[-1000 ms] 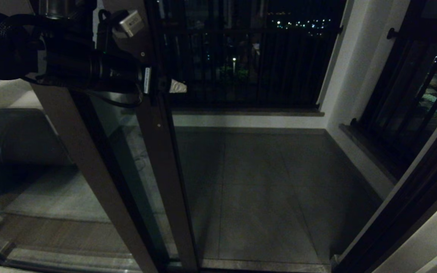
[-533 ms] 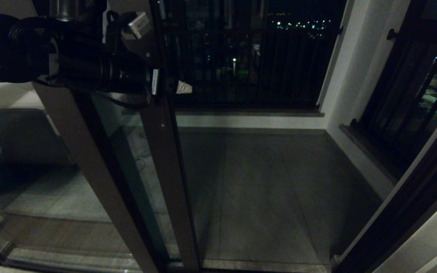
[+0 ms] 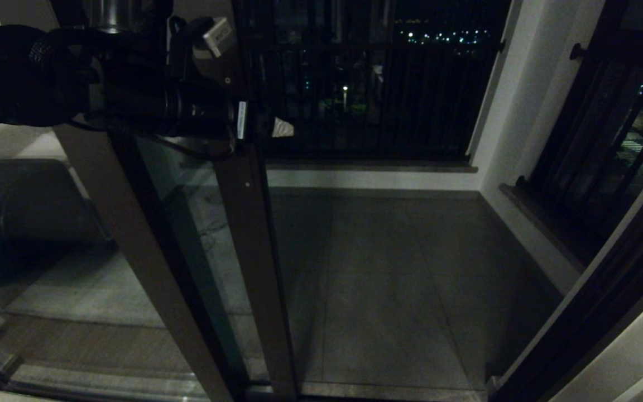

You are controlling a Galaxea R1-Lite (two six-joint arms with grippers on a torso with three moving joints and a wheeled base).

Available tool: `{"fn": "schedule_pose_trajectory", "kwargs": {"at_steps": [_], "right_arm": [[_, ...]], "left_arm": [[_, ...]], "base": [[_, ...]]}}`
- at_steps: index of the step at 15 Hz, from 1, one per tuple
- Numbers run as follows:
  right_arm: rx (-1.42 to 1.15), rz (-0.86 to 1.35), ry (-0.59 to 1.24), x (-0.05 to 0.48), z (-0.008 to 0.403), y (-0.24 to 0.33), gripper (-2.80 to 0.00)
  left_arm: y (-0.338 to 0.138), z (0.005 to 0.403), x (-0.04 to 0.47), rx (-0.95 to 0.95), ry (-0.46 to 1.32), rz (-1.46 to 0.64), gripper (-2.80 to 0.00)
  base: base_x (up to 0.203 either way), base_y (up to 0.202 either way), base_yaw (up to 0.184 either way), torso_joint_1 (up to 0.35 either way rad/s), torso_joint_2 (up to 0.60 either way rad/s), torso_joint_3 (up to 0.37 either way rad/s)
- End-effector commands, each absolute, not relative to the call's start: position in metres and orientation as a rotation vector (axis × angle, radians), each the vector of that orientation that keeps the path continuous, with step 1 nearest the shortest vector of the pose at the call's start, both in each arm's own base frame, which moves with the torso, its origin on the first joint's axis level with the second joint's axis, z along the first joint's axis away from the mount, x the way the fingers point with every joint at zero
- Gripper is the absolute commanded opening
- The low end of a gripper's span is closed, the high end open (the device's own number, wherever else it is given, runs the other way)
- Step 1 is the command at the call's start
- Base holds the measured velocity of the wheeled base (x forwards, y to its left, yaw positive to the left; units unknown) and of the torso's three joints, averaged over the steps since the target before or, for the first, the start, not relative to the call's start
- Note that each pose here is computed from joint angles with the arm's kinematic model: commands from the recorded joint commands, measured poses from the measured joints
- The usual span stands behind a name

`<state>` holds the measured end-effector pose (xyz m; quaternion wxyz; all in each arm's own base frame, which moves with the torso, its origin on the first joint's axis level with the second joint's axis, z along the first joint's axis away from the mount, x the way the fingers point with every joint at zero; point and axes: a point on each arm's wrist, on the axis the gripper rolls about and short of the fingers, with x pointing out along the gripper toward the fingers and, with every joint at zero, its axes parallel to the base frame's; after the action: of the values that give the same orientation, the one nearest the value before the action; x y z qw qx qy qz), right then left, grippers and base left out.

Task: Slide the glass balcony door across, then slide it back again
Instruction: Close the slid door

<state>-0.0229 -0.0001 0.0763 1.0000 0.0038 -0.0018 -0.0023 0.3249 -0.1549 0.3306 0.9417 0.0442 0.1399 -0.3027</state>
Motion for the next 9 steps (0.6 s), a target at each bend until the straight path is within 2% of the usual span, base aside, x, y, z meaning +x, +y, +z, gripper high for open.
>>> {"fn": "schedule_pose_trajectory", "kwargs": {"at_steps": [1, 9], "right_arm": [[0.008, -0.005, -0.003, -0.023, 0.076, 0.0, -2.8], [0.008, -0.005, -0.003, -0.023, 0.076, 0.0, -2.8]], "left_arm": [[-0.159, 0.327, 0.327, 0.091, 0.29, -0.632, 0.0], [-0.178, 0.318, 0.337, 0.079, 0.27, -0.639, 0.0]], "base": [[0.0, 0.0, 0.0, 0.0, 0.0, 0.0], [0.0, 0.0, 0.0, 0.0, 0.0, 0.0]]}}
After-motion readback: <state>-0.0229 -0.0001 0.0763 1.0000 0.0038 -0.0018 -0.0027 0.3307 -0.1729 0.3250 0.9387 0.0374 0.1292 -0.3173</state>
